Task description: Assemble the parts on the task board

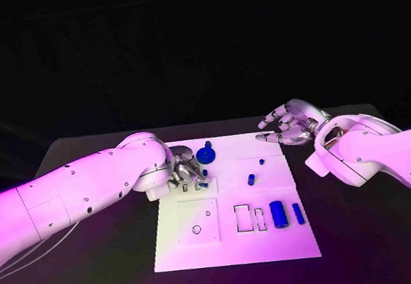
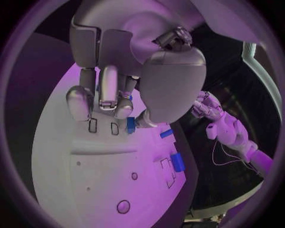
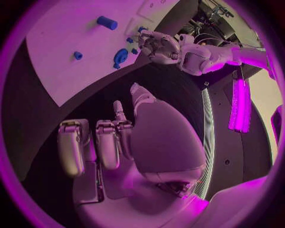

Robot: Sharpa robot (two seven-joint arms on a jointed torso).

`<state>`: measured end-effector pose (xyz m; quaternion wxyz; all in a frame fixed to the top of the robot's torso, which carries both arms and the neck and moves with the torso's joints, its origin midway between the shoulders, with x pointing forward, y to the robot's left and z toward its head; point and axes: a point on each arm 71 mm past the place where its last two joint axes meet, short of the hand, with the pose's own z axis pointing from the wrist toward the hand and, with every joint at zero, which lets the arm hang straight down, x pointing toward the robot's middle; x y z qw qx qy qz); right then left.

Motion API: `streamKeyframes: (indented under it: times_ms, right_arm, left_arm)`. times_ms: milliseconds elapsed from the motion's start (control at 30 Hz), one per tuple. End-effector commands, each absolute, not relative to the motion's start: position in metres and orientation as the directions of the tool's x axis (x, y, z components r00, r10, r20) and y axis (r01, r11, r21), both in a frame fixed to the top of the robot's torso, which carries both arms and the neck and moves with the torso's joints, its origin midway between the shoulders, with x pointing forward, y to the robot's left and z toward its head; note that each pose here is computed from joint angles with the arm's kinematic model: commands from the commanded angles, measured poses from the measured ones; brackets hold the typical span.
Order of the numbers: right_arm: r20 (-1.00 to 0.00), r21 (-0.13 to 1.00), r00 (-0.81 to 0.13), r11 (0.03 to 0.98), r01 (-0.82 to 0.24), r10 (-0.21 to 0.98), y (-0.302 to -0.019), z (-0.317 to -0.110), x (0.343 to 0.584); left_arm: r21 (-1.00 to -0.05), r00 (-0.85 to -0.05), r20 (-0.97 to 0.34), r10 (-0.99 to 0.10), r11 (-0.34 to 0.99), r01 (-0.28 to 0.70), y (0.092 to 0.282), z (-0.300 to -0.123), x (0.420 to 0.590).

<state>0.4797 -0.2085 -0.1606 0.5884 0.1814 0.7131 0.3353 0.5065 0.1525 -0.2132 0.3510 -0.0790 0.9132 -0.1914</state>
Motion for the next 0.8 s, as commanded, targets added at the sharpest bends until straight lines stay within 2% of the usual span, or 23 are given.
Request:
streamKeyframes:
  times_ms: [33, 400, 800]
  right_arm:
    - [-0.722, 0.686, -0.251, 0.713, -0.144, 0.645, -0.208, -0.161, 0.479]
    - [-0.723, 0.685, -0.248, 0.716, -0.138, 0.644, -0.211, -0.161, 0.479]
    - [-0.725, 0.683, -0.245, 0.718, -0.133, 0.644, -0.215, -0.162, 0.480]
  left_arm:
    - [-0.474, -0.738, -0.574, -0.356, 0.879, -0.055, 0.151, -0.211, 0.506]
    - [-0.478, -0.731, -0.574, -0.369, 0.876, -0.067, 0.158, -0.210, 0.503]
    - [-0.421, -0.668, -0.667, -0.329, 0.907, -0.026, 0.166, -0.209, 0.500]
